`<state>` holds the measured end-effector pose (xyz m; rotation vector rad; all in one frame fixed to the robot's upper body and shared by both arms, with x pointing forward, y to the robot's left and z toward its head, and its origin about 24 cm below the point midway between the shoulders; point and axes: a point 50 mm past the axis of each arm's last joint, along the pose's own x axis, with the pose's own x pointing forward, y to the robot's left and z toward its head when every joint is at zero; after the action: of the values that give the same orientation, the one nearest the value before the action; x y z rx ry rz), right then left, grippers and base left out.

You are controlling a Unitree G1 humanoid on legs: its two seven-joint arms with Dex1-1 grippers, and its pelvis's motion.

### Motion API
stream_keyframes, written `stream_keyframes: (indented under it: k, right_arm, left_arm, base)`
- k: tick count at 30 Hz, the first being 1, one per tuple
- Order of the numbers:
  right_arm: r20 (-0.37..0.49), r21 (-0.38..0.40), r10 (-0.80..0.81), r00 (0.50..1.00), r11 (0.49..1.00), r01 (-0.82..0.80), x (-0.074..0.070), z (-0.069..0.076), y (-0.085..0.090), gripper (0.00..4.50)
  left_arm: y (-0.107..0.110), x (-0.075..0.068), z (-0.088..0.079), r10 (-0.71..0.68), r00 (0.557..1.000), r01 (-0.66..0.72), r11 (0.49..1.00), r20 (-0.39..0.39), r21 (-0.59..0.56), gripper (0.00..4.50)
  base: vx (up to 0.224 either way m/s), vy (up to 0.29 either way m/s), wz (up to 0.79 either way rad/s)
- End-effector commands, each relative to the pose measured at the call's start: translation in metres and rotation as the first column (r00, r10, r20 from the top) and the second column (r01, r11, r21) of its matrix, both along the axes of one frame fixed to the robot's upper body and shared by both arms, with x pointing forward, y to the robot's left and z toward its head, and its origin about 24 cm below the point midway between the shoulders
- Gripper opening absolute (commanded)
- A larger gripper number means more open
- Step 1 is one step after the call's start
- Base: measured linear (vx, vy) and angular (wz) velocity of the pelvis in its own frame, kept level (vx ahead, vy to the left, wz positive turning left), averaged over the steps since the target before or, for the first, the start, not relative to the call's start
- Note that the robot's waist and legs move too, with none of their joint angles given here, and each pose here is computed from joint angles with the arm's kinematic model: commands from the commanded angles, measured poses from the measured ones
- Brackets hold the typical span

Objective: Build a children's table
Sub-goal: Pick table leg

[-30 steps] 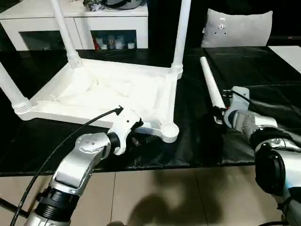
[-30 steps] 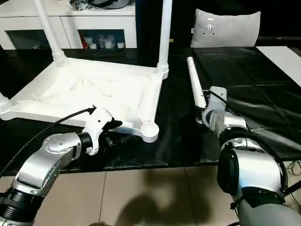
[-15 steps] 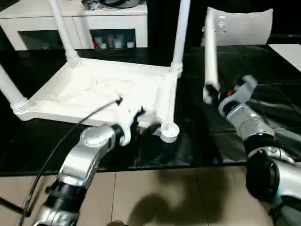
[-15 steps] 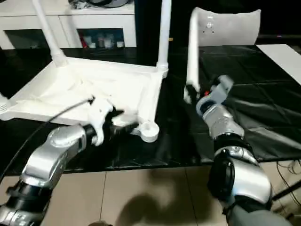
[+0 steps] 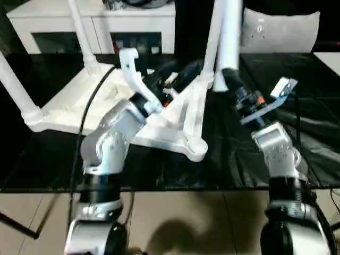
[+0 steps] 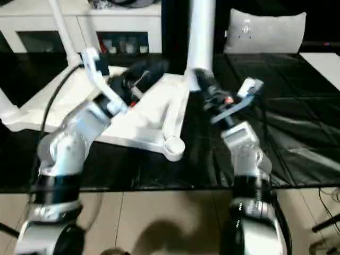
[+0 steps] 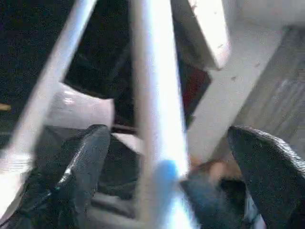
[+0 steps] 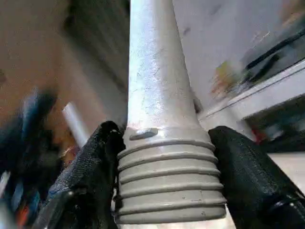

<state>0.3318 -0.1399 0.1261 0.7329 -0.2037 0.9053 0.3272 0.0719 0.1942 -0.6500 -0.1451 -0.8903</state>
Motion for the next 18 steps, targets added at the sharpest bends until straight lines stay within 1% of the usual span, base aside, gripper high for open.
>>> stream_keyframes:
  k: [1,2,3,4,5,10,11,12,14,15,16,18]
  right_arm:
    - [0.018,-0.051,0.094,0.995,0.994,-0.093,-0.008,0.0,0.014,2.64]
    - [0.018,-0.051,0.094,0.995,0.994,-0.093,-0.008,0.0,0.014,2.64]
    - [0.001,-0.075,0.13,0.991,0.989,-0.13,-0.012,-0.006,0.023,2.64]
    - [-0.006,-0.082,0.137,0.991,0.987,-0.137,-0.013,-0.008,0.025,2.64]
    - [-0.019,-0.099,0.146,0.989,0.984,-0.147,-0.015,-0.012,0.028,2.64]
    - [-0.04,-0.138,0.162,0.986,0.976,-0.166,-0.018,-0.018,0.034,2.64]
    - [-0.04,-0.165,0.172,0.984,0.97,-0.177,-0.02,-0.021,0.036,2.64]
    - [-0.042,-0.182,0.177,0.983,0.966,-0.181,-0.021,-0.022,0.038,2.64]
    - [-0.044,-0.189,0.176,0.983,0.965,-0.181,-0.022,-0.023,0.039,2.63]
    - [-0.046,-0.189,0.176,0.983,0.965,-0.182,-0.022,-0.024,0.039,2.63]
    - [-0.047,-0.19,0.177,0.983,0.965,-0.182,-0.022,-0.024,0.04,2.63]
    - [-0.048,-0.196,0.176,0.983,0.964,-0.182,-0.023,-0.024,0.04,2.62]
  left_arm:
    - [-0.001,0.002,0.002,-0.016,0.999,0.014,0.999,-0.04,-0.041,4.5]
    - [-0.001,0.002,0.002,-0.016,0.999,0.014,0.999,-0.04,-0.041,4.5]
    - [-0.003,0.003,0.003,-0.022,0.998,0.018,0.997,-0.059,-0.077,4.5]
    - [-0.003,0.003,0.004,-0.027,0.998,0.021,0.995,-0.061,-0.093,4.5]
    - [-0.002,0.002,0.007,-0.044,0.997,0.035,0.99,-0.062,-0.134,4.5]
    - [-0.001,-0.001,0.009,-0.074,0.995,0.062,0.982,-0.062,-0.176,4.5]
    - [-0.001,-0.002,0.008,-0.079,0.995,0.068,0.982,-0.061,-0.176,4.22]
    - [-0.001,-0.002,0.008,-0.079,0.995,0.067,0.983,-0.062,-0.171,4.22]
    - [-0.002,-0.002,0.007,-0.075,0.995,0.063,0.984,-0.063,-0.166,4.16]
    - [-0.001,-0.002,0.007,-0.061,0.996,0.05,0.985,-0.067,-0.162,4.01]
    - [-0.001,-0.001,0.006,-0.055,0.996,0.043,0.986,-0.07,-0.159,4.01]
    - [-0.001,0.001,0.004,-0.032,0.996,0.02,0.991,-0.083,-0.135,3.72]
  base:
    - [0.0,0.0,0.0]
    - [0.0,0.0,0.0]
    - [0.0,0.0,0.0]
    - [0.0,0.0,0.0]
    - [0.0,0.0,0.0]
    - [0.0,0.0,0.0]
    - [0.0,0.0,0.0]
    - [0.0,0.0,0.0]
    - [0.0,0.0,0.0]
    - [0.0,0.0,0.0]
    - [0.0,0.0,0.0]
    - [0.0,0.0,0.0]
